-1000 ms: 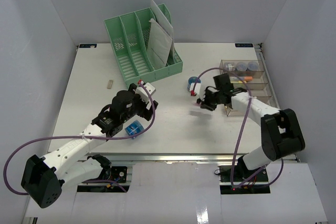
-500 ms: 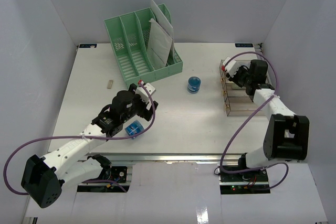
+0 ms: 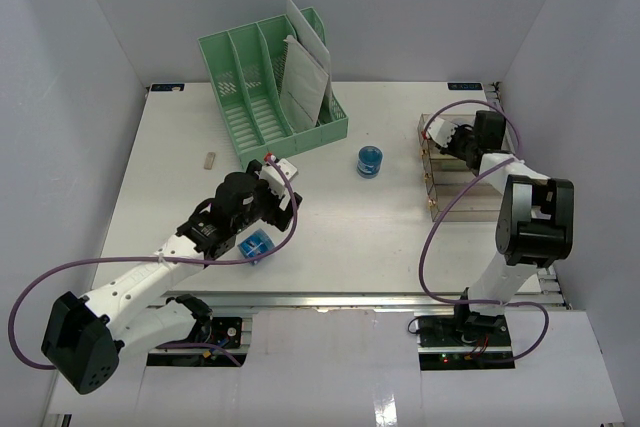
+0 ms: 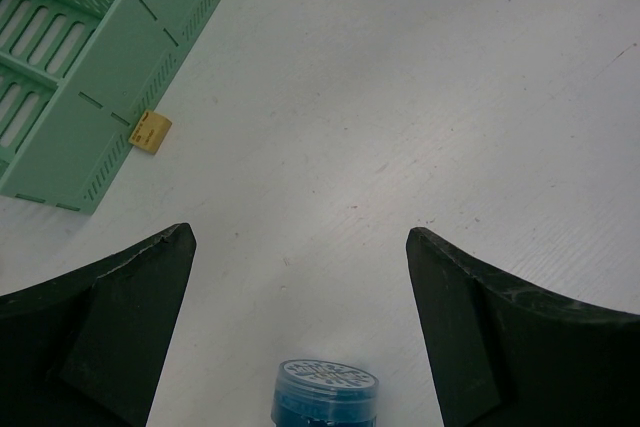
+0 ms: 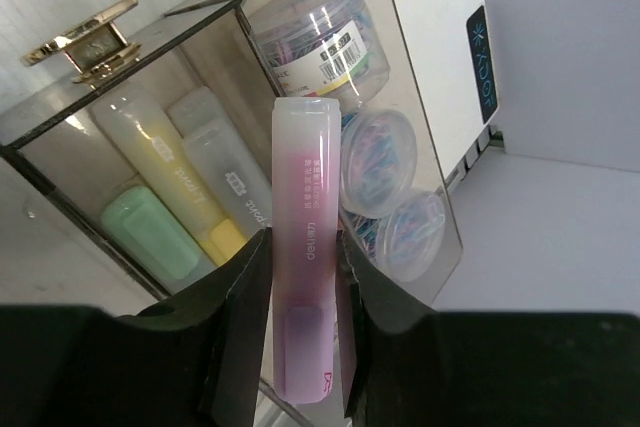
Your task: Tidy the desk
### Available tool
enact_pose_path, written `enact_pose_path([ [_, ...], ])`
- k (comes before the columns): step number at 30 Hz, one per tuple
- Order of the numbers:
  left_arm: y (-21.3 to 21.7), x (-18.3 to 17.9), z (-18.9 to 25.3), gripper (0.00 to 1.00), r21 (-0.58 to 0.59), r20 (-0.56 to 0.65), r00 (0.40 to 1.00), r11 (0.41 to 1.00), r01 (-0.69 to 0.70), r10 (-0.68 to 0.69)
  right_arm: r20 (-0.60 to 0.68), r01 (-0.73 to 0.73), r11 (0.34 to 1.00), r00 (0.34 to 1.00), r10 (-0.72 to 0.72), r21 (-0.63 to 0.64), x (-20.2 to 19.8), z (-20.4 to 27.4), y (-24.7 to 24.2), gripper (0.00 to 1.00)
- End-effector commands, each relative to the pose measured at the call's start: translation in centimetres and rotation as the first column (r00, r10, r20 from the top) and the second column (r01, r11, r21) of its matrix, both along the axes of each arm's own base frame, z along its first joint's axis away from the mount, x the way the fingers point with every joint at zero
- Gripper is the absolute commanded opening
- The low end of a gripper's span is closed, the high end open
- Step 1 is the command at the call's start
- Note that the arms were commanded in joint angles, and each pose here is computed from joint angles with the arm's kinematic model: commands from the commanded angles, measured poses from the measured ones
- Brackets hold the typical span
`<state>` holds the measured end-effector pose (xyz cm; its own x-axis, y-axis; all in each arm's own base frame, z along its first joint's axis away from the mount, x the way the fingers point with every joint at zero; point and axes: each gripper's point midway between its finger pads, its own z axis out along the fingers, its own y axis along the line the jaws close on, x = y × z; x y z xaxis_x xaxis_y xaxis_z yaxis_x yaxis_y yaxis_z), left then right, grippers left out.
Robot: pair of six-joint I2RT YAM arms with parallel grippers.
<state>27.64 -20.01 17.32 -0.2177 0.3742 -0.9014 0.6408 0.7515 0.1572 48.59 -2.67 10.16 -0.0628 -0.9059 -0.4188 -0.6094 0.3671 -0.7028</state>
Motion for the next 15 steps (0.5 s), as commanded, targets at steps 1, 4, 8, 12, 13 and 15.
enact_pose_path([
  [1, 0.0, -0.1, -0.2, 0.98, 0.001, -0.005, 1.000, 1.000, 0.006, -0.006, 0.063, -0.071, 0.990, 0.995, 0.079, -0.118, 1.4, 1.3, -0.3, 0.34],
  [4, 0.0, -0.2, -0.4, 0.98, 0.005, -0.012, 1.000, 1.000, 0.008, -0.008, 0.046, -0.088, 0.986, 0.994, 0.096, -0.144, 1.6, 0.7, -0.4, 0.51],
  [8, 0.0, -0.2, -0.5, 0.98, 0.006, -0.016, 1.000, 1.000, 0.008, -0.008, 0.039, -0.081, 0.988, 0.995, 0.087, -0.133, 1.7, 0.6, -0.4, 0.64],
  [12, 0.0, -0.2, -0.5, 0.98, 0.003, -0.017, 1.000, 1.000, 0.007, -0.007, 0.068, -0.064, 0.997, 0.995, 0.067, -0.048, 1.1, 1.6, 0.4, 0.69],
  [13, -0.1, -0.2, -0.5, 0.98, 0.002, -0.018, 1.000, 1.000, 0.007, -0.007, 0.080, -0.065, 0.998, 0.995, 0.066, -0.015, 0.9, 2.3, 0.8, 0.70],
  [15, -0.1, -0.2, -0.4, 0.98, -0.002, -0.019, 1.000, 1.000, 0.010, -0.010, 0.079, -0.018, 0.991, 0.997, 0.008, 0.133, 0.3, 3.7, 1.8, 0.71],
])
